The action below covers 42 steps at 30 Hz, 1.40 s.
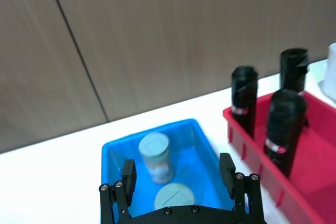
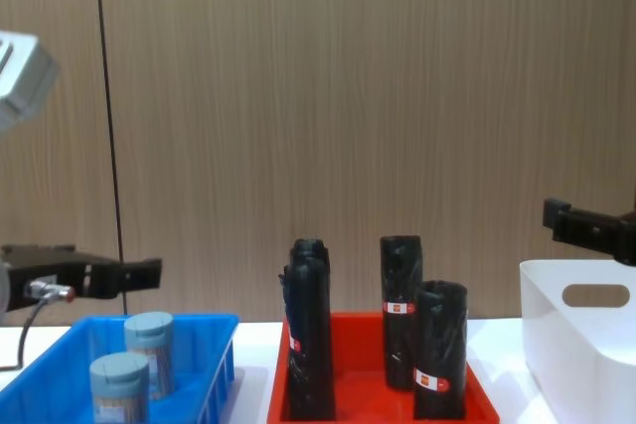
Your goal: Pick the cotton swabs from the blue box and place them into the white box.
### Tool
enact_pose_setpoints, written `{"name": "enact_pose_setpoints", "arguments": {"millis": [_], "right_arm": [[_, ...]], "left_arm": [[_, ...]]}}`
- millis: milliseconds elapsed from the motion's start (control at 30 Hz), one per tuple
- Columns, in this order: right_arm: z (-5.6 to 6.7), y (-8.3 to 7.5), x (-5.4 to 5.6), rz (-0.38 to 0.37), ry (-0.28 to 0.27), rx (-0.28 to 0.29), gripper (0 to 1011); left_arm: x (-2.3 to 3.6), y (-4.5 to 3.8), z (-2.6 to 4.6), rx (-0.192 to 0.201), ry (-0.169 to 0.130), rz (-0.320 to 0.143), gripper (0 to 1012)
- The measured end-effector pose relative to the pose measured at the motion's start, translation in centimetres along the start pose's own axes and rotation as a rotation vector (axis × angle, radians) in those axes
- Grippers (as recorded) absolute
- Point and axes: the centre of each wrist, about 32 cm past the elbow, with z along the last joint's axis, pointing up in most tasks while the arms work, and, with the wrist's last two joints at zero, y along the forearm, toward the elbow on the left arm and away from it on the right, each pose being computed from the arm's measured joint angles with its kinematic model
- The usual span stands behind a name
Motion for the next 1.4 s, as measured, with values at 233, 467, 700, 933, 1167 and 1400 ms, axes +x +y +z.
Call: {"name": "enact_pose_setpoints", "arguments": {"millis": [233,467,700,933,1167,1400], "right_arm": [[0.0,0.0,0.0,0.000,0.000,0.000,1002],[0.0,0.0,0.0,0.000,0.000,0.000,1002],[0.0,0.0,0.0,0.000,0.000,0.000,1002],[0.0,0.0,0.0,0.000,0.000,0.000,1001],[0.0,0.0,0.0,0.000,0.000,0.000,1002],[0.0,0.0,0.0,0.000,0.000,0.000,1002]], "left_arm": [[0.98,-0.75,-0.35,0.072,0.034,0.024,1000],[1.65,-1.59,-0.69,0.123,0.067,0.022,1000],[2.00,-2.47,-0.95,0.153,0.094,-0.011,1000],[2.06,-3.43,-1.17,0.170,0.112,-0.050,1000],[1.95,-4.24,-1.32,0.189,0.118,-0.071,1000],[1.84,-4.86,-1.50,0.215,0.110,-0.070,1000]]}}
